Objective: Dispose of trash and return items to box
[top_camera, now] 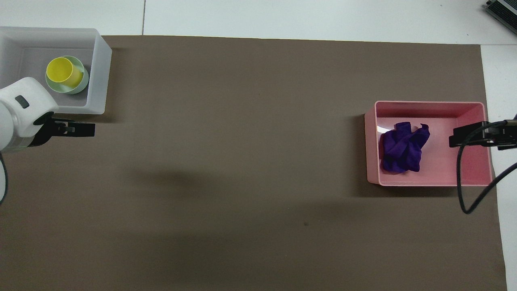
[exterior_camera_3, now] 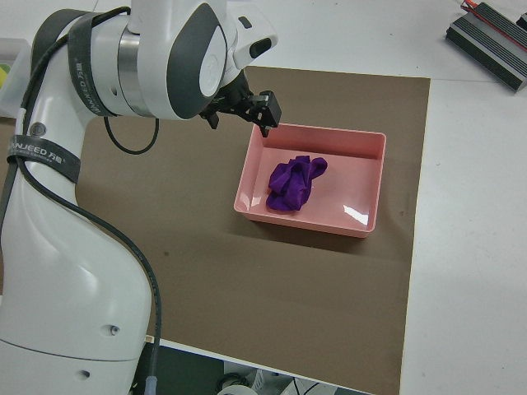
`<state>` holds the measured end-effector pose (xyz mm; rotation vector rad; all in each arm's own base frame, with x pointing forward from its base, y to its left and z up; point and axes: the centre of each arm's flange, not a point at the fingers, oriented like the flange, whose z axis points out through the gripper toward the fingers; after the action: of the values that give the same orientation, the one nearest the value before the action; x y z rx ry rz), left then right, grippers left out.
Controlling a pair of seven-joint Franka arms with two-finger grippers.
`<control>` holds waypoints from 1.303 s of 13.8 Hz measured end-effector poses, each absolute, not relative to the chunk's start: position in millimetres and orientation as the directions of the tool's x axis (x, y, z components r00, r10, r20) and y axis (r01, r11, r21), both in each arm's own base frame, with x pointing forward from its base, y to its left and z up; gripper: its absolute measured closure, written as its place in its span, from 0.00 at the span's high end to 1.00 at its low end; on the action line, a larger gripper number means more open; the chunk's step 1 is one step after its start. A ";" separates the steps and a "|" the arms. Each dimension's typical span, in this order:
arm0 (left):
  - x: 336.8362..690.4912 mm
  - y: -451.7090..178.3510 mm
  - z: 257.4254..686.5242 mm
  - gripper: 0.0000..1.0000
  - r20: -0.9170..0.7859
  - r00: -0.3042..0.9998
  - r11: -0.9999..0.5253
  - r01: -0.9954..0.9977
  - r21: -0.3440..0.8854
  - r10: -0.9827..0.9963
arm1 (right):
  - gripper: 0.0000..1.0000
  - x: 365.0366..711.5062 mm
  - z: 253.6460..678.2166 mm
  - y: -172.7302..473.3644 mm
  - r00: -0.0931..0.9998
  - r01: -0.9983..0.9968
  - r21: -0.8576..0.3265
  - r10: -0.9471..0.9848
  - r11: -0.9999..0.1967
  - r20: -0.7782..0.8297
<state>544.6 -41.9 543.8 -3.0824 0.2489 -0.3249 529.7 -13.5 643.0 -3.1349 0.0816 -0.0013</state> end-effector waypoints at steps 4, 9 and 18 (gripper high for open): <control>558.9 -40.4 591.0 1.00 0.151 0.976 -0.988 -0.152 -0.038 -0.156 | 1.00 532.3 638.3 -28.0 0.999 -0.038 -0.005 -0.038 -0.999 -0.005; 554.5 -39.5 587.4 1.00 0.087 0.985 -0.988 -0.150 -0.032 -0.152 | 1.00 539.7 629.9 -28.9 0.999 -0.031 -0.004 -0.031 -1.000 0.021; 551.2 -32.6 588.3 1.00 0.067 0.988 -0.990 -0.135 -0.030 -0.136 | 1.00 539.9 628.1 -24.0 0.999 -0.040 -0.004 -0.040 -0.999 0.017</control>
<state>551.2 -32.6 588.3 -3.1070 0.2118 -0.1066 539.9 -24.0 628.1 -3.1370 0.0626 -0.0272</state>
